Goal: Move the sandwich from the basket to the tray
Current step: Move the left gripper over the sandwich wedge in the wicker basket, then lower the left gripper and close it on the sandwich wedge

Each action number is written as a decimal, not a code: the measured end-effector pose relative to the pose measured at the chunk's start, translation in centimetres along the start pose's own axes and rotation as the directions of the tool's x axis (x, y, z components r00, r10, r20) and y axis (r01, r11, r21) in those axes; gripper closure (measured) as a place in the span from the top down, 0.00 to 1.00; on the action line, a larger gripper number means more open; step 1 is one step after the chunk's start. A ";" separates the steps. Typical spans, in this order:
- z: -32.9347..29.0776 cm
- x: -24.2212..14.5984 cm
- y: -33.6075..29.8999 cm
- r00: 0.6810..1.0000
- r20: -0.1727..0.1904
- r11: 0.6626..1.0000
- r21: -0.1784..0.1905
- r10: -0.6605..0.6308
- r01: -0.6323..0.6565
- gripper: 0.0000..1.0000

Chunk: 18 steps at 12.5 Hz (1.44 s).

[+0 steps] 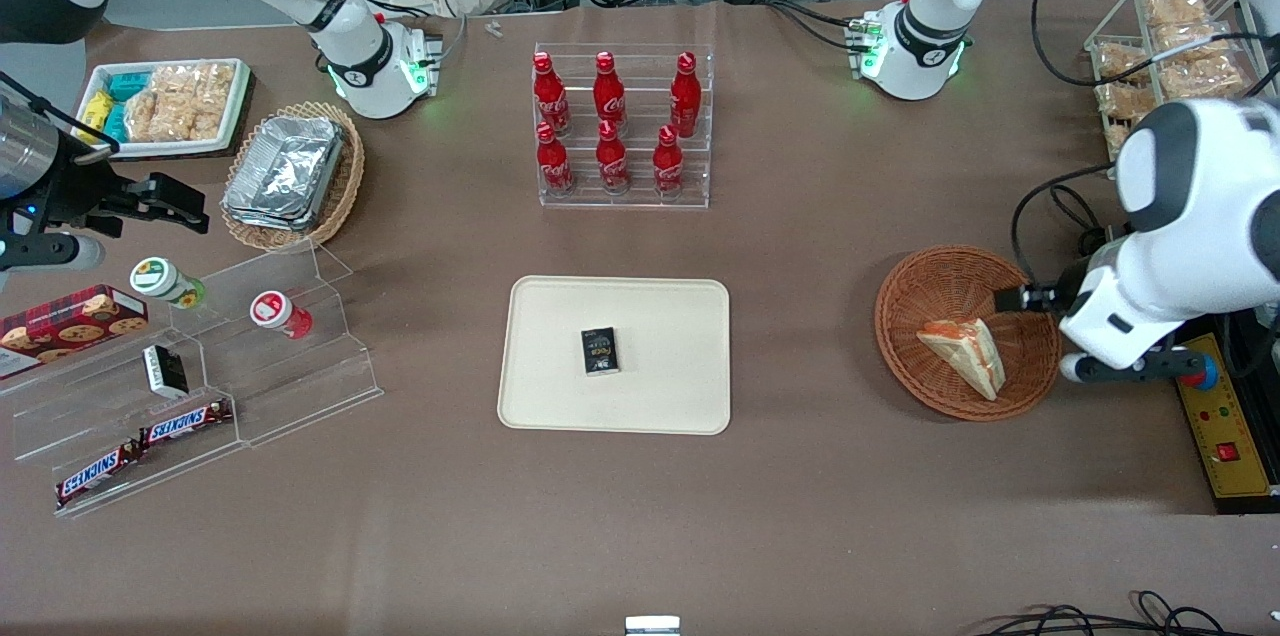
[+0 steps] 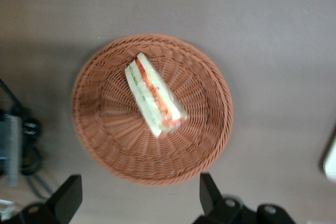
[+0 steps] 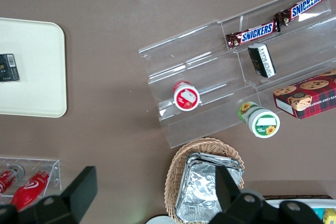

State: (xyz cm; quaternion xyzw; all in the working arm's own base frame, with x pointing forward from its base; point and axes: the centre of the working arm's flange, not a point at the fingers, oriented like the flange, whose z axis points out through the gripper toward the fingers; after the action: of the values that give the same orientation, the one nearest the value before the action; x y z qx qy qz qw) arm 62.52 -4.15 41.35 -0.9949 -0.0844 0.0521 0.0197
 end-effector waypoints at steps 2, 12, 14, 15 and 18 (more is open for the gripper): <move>5.9 -0.5 0.2 0.987 -0.071 0.990 -0.032 -0.141 0.139 1.00; 17.0 -2.1 -1.9 0.920 -0.052 0.921 -0.044 -0.388 0.387 1.00; 17.0 -1.2 -1.4 0.876 -0.057 0.878 -0.058 -0.478 0.475 0.82; 16.7 -0.5 -1.0 0.852 -0.062 0.854 -0.070 -0.519 0.515 0.69; 16.4 0.9 0.3 0.827 -0.071 0.830 -0.088 -0.557 0.551 0.38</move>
State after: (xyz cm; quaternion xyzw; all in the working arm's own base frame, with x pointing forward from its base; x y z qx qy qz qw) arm 61.73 -3.78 24.90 -0.9291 -0.3698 -0.0050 0.0064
